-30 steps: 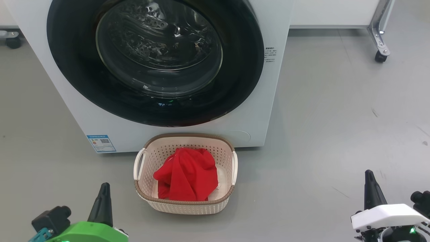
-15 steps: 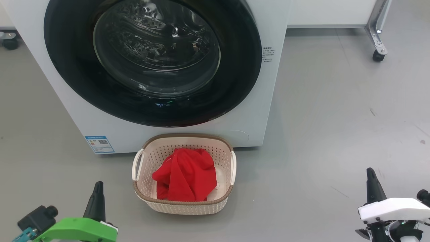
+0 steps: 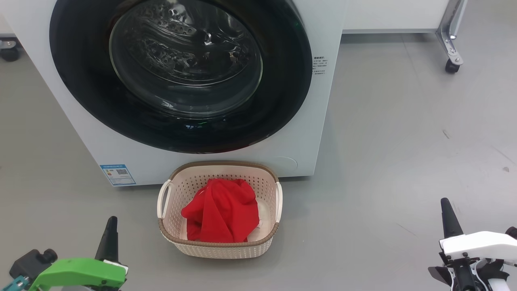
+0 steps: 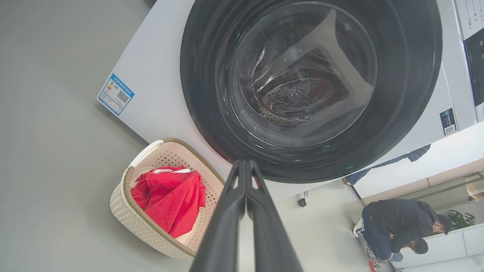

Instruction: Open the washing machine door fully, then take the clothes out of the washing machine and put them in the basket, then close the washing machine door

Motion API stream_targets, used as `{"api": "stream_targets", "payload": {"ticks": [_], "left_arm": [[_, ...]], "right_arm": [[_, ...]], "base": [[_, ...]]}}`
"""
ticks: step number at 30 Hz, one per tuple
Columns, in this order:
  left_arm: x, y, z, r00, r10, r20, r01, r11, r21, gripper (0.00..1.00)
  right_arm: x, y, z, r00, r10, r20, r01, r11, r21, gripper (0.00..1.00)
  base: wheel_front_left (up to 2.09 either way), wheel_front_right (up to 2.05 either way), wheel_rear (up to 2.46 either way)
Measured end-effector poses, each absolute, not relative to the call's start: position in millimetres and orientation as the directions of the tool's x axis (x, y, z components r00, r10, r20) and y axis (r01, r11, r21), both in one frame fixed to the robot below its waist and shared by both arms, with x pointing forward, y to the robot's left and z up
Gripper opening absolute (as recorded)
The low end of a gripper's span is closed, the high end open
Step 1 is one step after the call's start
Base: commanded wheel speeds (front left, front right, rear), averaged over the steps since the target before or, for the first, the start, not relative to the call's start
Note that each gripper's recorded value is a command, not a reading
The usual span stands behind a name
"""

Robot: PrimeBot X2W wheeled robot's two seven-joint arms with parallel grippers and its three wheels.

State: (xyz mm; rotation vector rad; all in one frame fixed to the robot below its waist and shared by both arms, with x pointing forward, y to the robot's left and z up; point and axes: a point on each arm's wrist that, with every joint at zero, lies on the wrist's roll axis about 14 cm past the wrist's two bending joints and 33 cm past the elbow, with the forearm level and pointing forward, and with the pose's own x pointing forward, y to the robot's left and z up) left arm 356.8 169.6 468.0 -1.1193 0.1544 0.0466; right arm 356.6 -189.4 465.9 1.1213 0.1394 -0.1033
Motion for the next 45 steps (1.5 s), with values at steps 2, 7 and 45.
{"api": "stream_targets", "payload": {"ticks": [2,7,45], "left_arm": [[356.7,170.7,466.3,0.987,-0.041,-0.154,-0.123,0.417,-0.9,0.0],[358.5,172.8,466.7,0.988,-0.041,-0.151,-0.126,0.364,-0.923,0.0],[372.9,185.7,476.3,0.995,-0.029,-0.099,-0.099,-0.003,-0.995,0.0]], "right_arm": [[357.4,-190.1,466.6,0.987,-0.01,-0.159,0.15,0.408,0.901,0.0],[359.4,-191.2,467.3,0.988,-0.009,-0.156,0.149,0.355,0.923,0.0],[372.7,-204.6,477.5,0.995,-0.028,-0.099,0.099,-0.011,0.995,0.0]], "base": [[0.0,0.0,0.0],[0.0,0.0,0.0],[0.0,0.0,0.0]]}}
